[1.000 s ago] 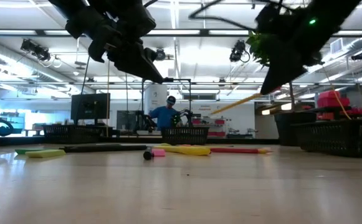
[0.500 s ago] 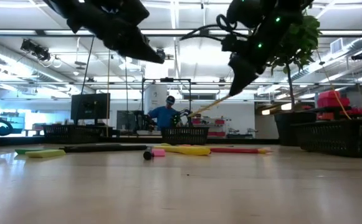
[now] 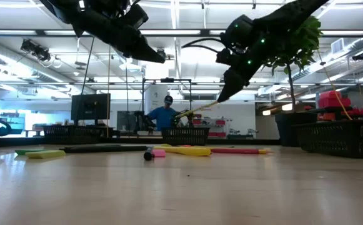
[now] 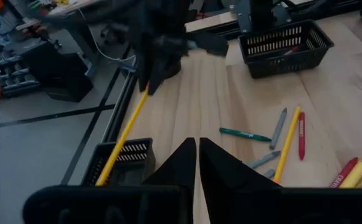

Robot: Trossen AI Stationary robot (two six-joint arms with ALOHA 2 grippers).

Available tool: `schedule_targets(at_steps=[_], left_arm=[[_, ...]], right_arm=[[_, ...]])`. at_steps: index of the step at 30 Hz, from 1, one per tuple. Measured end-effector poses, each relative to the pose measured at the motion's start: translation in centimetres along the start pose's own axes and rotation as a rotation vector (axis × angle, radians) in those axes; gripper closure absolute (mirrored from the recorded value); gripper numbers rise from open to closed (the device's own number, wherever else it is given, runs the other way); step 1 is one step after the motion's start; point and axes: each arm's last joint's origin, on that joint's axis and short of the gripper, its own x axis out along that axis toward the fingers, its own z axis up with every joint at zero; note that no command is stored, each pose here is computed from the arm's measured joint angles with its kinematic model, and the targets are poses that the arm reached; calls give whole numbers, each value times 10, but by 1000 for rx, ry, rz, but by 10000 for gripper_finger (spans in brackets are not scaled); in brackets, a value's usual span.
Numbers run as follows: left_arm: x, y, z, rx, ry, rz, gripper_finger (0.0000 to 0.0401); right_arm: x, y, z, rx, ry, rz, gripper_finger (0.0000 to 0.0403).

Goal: Sort crayons/erasers/pens/pencils in bins
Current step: Put the yellow pencil into the top right black bin

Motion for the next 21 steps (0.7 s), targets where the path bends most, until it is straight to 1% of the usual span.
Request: schedule_targets(at_steps=[4, 7, 13, 16, 21], left_arm=[[0, 0, -1, -23, 9, -5, 381], [0, 0, -4, -38, 40, -10, 386], [-2, 11, -10, -144, 60, 30, 381], [-2, 13, -11, -166, 66, 38, 376], [-2, 13, -11, -177, 66, 38, 376]], right_arm=[[17, -2, 3, -8, 59, 9, 356], [29, -7, 11, -9, 106, 3, 356], [42, -18, 30, -14, 160, 0, 356], [47, -24, 32, -2, 181, -2, 356], [51, -35, 25, 23, 198, 9, 356]])
